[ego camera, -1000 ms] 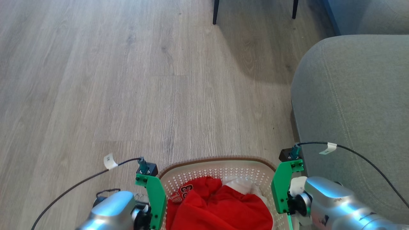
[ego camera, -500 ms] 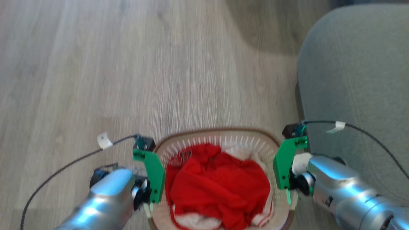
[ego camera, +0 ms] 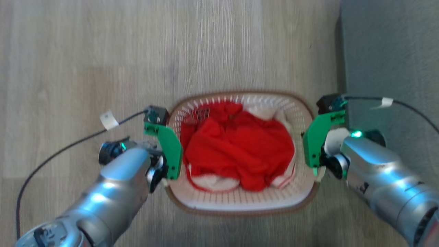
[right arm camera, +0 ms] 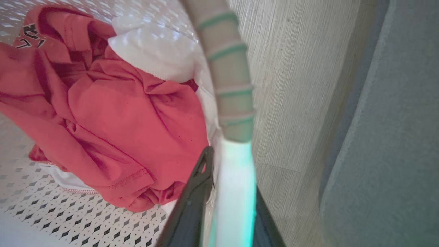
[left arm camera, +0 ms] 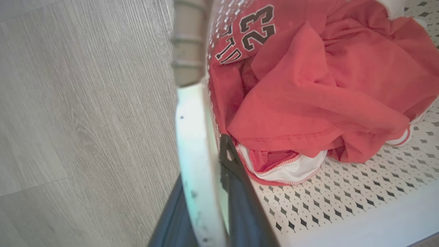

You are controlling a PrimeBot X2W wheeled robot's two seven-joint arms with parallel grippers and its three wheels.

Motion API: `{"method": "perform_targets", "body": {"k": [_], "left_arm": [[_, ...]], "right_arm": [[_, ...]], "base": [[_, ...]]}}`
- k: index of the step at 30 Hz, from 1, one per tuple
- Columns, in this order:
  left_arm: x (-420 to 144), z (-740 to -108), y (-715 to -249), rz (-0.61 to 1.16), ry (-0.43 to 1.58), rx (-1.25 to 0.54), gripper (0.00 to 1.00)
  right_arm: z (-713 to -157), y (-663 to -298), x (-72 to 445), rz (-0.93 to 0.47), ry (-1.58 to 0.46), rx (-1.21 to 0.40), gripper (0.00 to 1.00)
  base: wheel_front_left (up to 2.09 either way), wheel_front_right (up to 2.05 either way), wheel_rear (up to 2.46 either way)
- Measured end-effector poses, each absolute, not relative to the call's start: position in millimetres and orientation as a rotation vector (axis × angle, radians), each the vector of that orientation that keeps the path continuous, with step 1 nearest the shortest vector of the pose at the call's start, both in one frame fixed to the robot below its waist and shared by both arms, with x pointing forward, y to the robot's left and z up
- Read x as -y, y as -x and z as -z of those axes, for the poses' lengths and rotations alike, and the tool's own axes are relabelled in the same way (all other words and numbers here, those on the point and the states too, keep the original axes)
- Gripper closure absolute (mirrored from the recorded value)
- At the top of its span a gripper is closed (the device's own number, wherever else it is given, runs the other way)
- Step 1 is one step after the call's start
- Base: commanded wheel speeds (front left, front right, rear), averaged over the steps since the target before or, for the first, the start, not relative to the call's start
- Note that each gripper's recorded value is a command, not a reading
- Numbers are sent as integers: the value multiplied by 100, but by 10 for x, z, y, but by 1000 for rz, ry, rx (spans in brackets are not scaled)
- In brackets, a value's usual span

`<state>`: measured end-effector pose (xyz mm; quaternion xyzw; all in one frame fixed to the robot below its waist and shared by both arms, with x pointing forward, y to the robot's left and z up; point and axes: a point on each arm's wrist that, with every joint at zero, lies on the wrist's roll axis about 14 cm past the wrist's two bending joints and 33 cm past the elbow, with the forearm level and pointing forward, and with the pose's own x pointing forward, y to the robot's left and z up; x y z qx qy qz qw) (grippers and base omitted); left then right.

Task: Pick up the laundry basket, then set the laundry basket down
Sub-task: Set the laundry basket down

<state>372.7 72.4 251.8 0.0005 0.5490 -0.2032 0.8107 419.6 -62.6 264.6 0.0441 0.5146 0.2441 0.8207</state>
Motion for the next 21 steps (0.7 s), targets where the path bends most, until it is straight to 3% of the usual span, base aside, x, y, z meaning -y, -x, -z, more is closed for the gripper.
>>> {"method": "perform_targets", "body": {"k": [21], "left_arm": [[-612,-1566,-3984,424,16,-1217,100]], "right_arm": [[-1575,-4433,698,-486,-140,-1149,100]], "base": [[0,0,0]]}}
